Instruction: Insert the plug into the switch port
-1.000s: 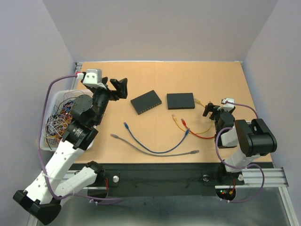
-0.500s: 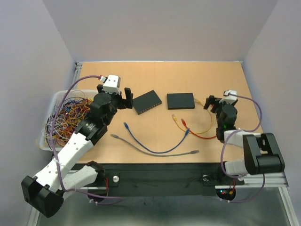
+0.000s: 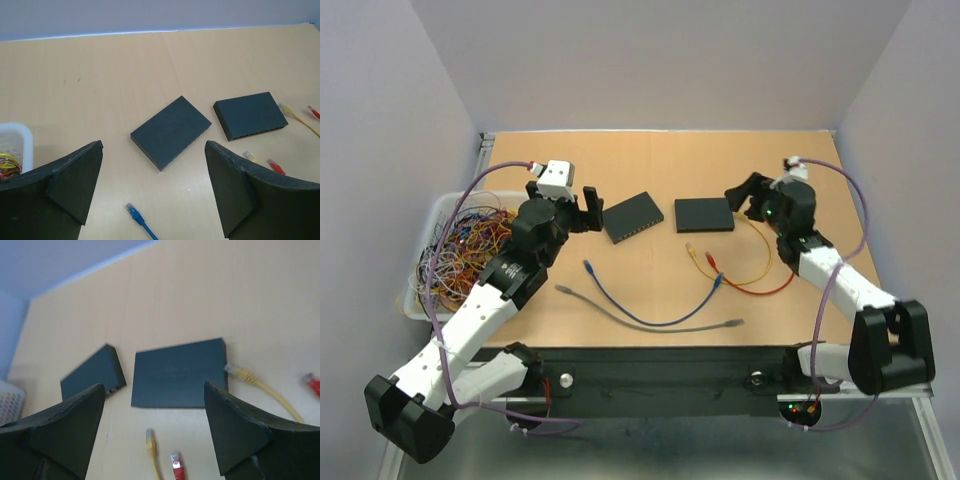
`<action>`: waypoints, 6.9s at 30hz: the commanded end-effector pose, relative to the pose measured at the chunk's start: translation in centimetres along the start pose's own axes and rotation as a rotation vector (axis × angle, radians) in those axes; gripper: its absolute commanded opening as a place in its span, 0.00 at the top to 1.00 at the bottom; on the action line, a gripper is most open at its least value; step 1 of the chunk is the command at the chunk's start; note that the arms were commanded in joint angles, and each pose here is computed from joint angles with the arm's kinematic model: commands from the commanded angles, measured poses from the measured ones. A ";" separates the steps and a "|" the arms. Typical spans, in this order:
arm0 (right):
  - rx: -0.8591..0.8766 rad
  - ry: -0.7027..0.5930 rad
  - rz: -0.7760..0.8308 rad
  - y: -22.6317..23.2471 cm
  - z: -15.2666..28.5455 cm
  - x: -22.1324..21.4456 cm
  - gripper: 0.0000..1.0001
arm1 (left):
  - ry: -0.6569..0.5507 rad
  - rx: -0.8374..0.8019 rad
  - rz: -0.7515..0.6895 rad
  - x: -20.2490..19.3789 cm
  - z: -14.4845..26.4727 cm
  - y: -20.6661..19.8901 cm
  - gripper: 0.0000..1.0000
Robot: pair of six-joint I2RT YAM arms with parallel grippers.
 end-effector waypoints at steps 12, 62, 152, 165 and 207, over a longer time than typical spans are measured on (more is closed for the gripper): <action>-0.041 0.554 0.416 8.0 -1.1 -9.0 0.23 | -0.001 -0.009 0.014 0.3 -0.3 -0.4 0.05; -0.046 0.725 0.557 9.4 -3.1 -15.9 0.70 | 0.046 -0.007 0.004 -0.3 -1.3 -0.6 0.07; 0.400 0.511 0.296 11.8 7.2 -15.0 1.00 | 0.514 -0.143 0.199 -7.7 -26.1 5.0 0.06; 0.389 0.471 0.263 11.4 8.7 -13.9 1.00 | 0.662 -0.089 0.098 -14.7 -24.6 3.7 0.08; 0.217 0.581 0.444 13.0 2.3 -15.0 0.99 | 0.246 -0.296 0.252 -16.1 -15.6 4.0 0.12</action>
Point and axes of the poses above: each gripper's point midway between its finger pads, its own z axis back along the fingers, its own y axis along the line the jaws close on, x = y × z, the point moved 8 cm from there along z, back along the fingers, and after that the axes turned 15 degrees about z, right-handed, at the moved point
